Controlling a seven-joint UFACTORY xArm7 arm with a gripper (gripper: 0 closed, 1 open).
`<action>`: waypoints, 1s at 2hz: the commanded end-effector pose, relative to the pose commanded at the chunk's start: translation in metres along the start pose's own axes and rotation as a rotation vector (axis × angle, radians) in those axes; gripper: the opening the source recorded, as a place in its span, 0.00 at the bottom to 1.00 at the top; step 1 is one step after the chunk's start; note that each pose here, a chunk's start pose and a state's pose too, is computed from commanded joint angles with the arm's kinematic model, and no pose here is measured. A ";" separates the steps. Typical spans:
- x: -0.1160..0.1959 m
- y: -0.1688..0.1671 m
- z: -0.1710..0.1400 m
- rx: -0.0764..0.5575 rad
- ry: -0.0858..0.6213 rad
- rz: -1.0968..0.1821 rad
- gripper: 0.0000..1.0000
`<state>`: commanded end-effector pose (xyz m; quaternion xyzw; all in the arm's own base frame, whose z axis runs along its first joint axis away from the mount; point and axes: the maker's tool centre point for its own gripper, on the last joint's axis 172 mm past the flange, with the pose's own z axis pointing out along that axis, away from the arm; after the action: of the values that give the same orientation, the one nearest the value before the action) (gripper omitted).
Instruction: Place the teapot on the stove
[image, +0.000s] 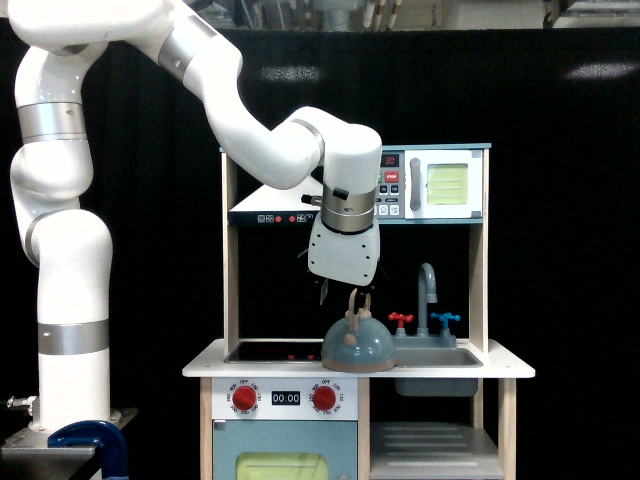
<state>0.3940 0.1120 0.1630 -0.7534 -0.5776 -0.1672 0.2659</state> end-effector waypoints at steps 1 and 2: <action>0.043 0.011 0.027 0.000 0.000 0.000 1.00; 0.051 0.009 0.043 0.000 0.000 0.000 0.00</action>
<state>0.4140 0.1760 0.1550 -0.7534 -0.5776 -0.1672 0.2659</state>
